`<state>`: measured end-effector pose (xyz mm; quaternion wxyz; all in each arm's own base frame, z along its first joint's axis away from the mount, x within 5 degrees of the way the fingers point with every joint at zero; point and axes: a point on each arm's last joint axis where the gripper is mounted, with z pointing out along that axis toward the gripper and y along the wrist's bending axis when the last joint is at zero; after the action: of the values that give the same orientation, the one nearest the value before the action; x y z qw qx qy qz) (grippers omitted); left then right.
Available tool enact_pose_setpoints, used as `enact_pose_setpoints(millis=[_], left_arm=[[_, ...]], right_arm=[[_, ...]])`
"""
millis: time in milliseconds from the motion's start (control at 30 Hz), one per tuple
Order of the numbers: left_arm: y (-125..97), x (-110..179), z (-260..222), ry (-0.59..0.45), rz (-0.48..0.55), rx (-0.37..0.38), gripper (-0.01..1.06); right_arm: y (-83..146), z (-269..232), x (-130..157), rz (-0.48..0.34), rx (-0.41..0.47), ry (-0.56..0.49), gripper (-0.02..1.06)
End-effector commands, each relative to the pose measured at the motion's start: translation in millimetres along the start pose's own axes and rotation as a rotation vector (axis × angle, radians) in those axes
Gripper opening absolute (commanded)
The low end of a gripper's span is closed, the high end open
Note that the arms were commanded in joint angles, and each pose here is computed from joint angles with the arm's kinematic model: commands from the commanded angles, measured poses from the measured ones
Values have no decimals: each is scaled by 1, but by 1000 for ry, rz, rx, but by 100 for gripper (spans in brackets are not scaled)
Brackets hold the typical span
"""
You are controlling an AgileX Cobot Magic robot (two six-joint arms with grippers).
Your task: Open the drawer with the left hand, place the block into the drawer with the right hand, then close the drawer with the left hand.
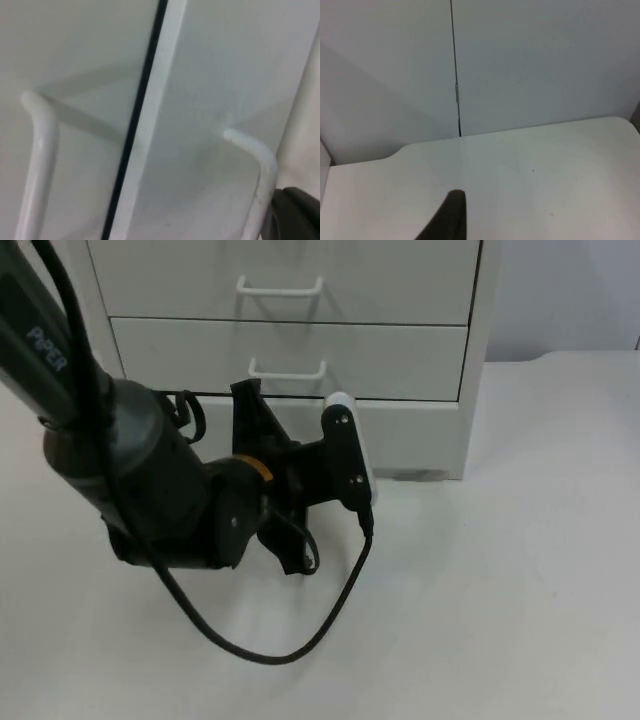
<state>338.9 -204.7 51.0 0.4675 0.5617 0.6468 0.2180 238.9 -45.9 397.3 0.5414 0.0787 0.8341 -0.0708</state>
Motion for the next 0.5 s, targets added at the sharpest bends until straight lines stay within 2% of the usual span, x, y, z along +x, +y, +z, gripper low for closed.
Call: enact_pose_setpoints(millis=[0, 367, 467], left_arm=[[15, -6, 4, -27, -28, -90, 0], [18, -3, 8, -8, -35, -97, 0], [17, 0, 8, 22, -65, -87, 0]], right_arm=[[-1, -2, -1, -4, 3, -21, 104], [-1, -2, -1, -4, 3, -21, 104], [-1, -2, -1, -4, 3, -21, 104]])
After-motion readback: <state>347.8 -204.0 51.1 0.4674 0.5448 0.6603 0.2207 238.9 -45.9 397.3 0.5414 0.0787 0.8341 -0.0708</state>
